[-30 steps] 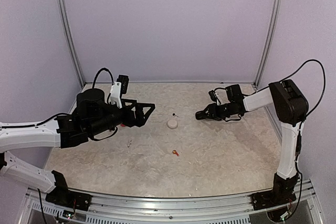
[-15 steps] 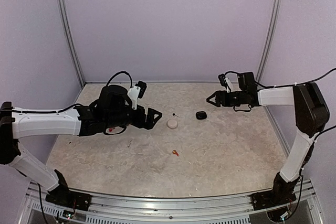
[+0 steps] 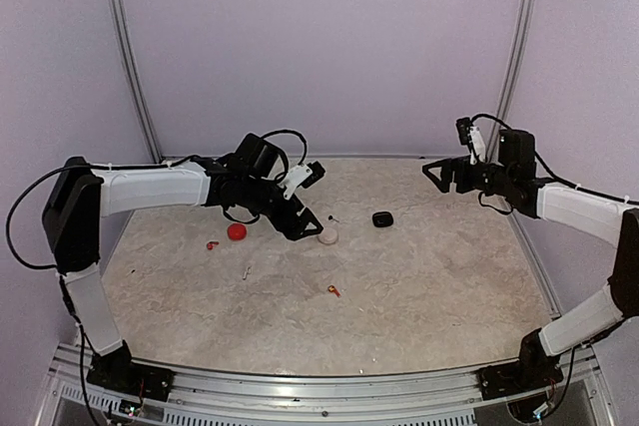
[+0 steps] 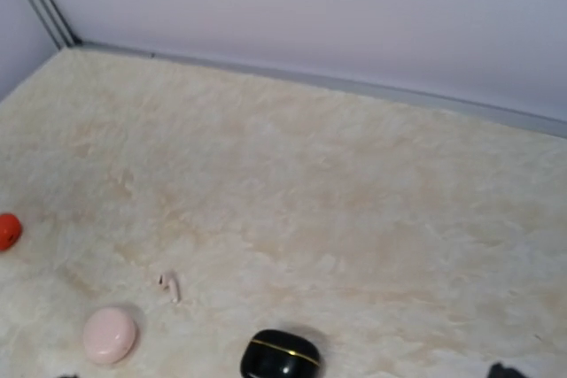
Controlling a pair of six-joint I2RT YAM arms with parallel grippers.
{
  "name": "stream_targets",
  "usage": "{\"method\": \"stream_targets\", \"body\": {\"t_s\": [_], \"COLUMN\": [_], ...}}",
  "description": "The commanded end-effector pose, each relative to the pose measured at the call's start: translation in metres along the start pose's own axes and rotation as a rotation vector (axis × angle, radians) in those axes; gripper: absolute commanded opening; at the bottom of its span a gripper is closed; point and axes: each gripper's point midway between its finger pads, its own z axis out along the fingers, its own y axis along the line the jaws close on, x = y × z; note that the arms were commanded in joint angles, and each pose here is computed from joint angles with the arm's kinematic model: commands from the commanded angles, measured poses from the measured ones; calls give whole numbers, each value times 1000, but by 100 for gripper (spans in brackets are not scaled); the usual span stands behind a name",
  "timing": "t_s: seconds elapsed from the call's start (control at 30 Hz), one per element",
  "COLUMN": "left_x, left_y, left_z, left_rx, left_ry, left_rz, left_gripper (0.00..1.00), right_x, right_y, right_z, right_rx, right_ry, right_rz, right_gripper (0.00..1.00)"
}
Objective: Insert the wireless bluetooth earbuds into the charging case
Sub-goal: Move the charging case to the center of the board.
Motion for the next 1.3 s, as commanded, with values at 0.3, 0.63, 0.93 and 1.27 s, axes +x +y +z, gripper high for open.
{"method": "stream_targets", "body": {"t_s": [0.3, 0.63, 0.93, 1.27], "left_x": [15, 33, 45, 84], "left_y": [26, 34, 32, -16], "left_z": [41, 92, 118, 116], "left_rx": [200, 210, 213, 258], "left_ry": [32, 72, 105, 172], "left_rz": [286, 345, 363, 380], "left_gripper": [93, 91, 90, 84], "right_x": [-12, -17, -16, -16], "right_y": [36, 44, 45, 48], "right_z": [-38, -46, -46, -48], "right_rx": [-187, -212, -220, -231], "right_ry": [-129, -145, -146, -160], "right_rz": [1, -9, -13, -19], "right_gripper": [100, 100, 99, 99]}}
